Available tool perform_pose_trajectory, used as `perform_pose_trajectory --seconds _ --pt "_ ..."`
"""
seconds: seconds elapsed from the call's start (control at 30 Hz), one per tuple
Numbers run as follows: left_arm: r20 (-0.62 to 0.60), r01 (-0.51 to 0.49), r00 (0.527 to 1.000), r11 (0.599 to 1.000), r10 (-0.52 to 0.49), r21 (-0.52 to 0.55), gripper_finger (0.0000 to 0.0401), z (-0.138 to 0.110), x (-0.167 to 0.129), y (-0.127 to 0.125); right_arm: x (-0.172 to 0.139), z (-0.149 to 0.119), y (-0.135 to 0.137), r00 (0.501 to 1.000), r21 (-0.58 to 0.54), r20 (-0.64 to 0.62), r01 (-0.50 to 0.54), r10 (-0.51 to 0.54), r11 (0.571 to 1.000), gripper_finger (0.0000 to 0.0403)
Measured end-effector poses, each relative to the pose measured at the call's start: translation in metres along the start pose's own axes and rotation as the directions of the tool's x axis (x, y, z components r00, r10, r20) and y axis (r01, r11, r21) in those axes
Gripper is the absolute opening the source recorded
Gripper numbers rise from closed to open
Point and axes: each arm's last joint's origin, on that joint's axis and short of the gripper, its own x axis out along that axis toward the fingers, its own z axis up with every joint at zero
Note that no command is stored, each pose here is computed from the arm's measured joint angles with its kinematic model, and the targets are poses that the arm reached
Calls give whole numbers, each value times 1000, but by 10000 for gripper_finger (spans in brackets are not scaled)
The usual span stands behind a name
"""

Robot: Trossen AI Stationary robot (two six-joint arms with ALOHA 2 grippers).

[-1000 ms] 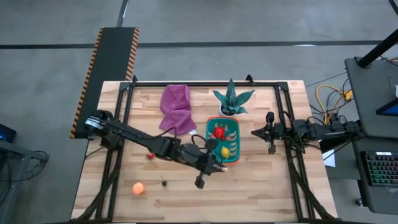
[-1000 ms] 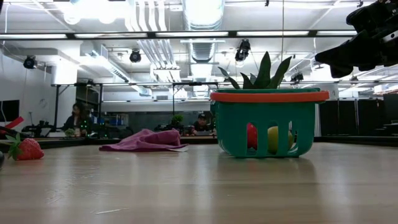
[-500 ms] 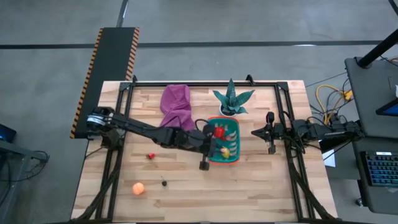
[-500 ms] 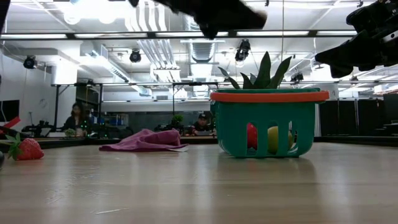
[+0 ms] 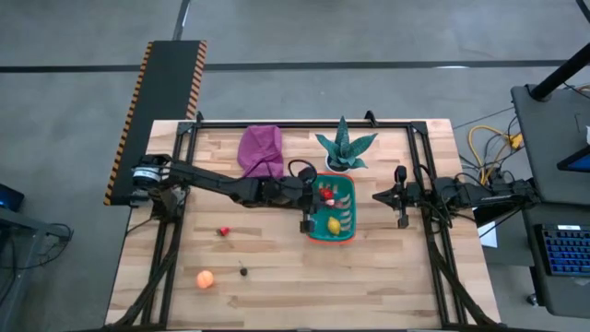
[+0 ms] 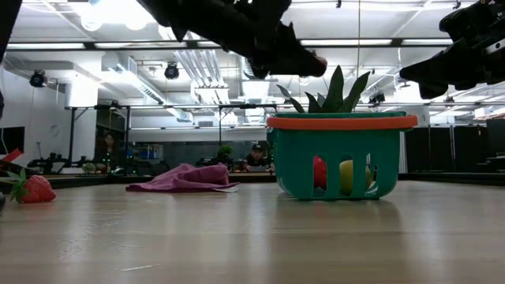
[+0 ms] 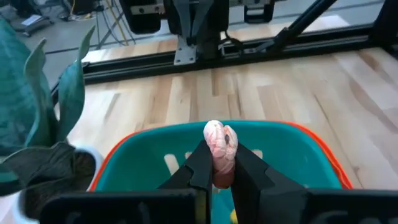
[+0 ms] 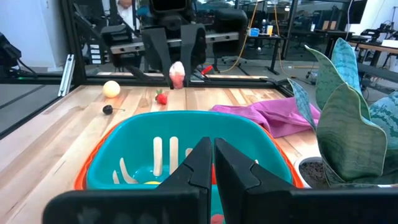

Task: Pick and placing Produce into tupperware
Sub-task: Put the right pink peach into the blue basket

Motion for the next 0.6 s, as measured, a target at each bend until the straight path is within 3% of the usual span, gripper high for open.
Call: perform_pose_trajectory --seconds 0.27,0.6 --pt "47 24 999 999 -23 -24 12 -14 21 20 0 0 0 1000 0 0 0 0 1000 9" --pt "5 -11 1000 998 12 -67 12 -32 41 36 0 0 0 1000 0 0 1 -1 1000 9"
